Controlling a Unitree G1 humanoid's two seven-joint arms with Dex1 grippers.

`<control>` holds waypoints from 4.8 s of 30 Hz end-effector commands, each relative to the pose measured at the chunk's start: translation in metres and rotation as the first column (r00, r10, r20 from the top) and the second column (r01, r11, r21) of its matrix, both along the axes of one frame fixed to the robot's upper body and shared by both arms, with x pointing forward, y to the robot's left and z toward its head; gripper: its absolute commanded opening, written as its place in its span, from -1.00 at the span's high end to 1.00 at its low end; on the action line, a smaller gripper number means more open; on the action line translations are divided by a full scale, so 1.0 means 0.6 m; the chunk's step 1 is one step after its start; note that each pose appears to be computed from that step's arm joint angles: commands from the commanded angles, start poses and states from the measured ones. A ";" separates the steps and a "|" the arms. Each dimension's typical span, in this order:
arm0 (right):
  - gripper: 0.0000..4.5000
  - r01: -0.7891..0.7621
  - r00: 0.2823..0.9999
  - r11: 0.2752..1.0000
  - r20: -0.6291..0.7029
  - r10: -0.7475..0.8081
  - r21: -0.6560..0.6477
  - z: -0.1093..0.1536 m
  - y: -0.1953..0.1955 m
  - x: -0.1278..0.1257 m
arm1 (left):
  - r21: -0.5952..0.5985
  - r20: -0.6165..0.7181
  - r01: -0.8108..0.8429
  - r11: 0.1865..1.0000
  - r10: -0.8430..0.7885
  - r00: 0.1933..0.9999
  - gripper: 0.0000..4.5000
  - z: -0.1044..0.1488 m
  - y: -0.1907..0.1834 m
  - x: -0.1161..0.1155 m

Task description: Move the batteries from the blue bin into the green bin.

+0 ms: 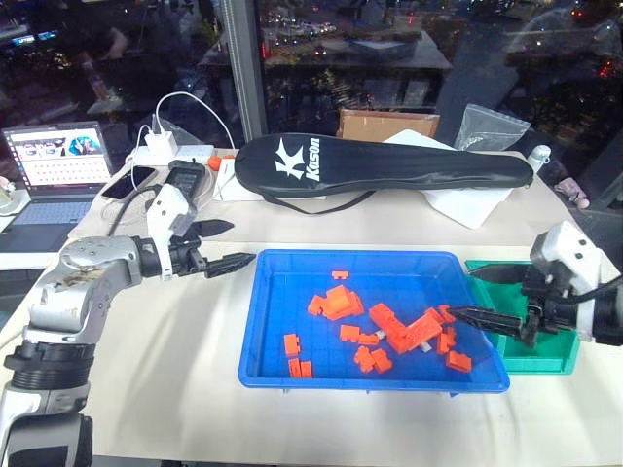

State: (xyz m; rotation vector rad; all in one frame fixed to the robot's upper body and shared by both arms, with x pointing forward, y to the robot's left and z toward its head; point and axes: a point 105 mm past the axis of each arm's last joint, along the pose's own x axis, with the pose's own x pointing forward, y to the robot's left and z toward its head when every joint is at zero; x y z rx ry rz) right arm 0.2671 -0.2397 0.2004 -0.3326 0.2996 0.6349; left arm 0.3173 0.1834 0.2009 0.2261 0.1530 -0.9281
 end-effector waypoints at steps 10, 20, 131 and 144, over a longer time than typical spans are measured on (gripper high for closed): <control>-0.97 -0.209 0.976 0.965 -0.101 0.195 -0.156 0.025 0.075 -0.035 | 0.032 -0.015 0.263 0.964 -0.262 0.965 -1.00 0.044 -0.036 -0.036; -0.97 -0.257 0.957 0.921 -0.212 0.199 -0.292 -0.060 0.099 -0.015 | 0.123 -0.116 0.421 0.899 -0.409 0.905 -1.00 0.014 -0.056 -0.085; -0.77 -0.459 0.846 0.828 -0.444 0.296 -0.323 -0.167 0.139 0.016 | 0.222 -0.056 0.326 0.919 -0.322 0.945 -1.00 -0.013 -0.071 -0.043; -0.13 -0.328 0.932 0.880 -0.273 0.240 -0.345 -0.018 0.082 0.060 | 0.210 -0.051 0.350 0.913 -0.348 0.936 -1.00 -0.013 -0.081 -0.038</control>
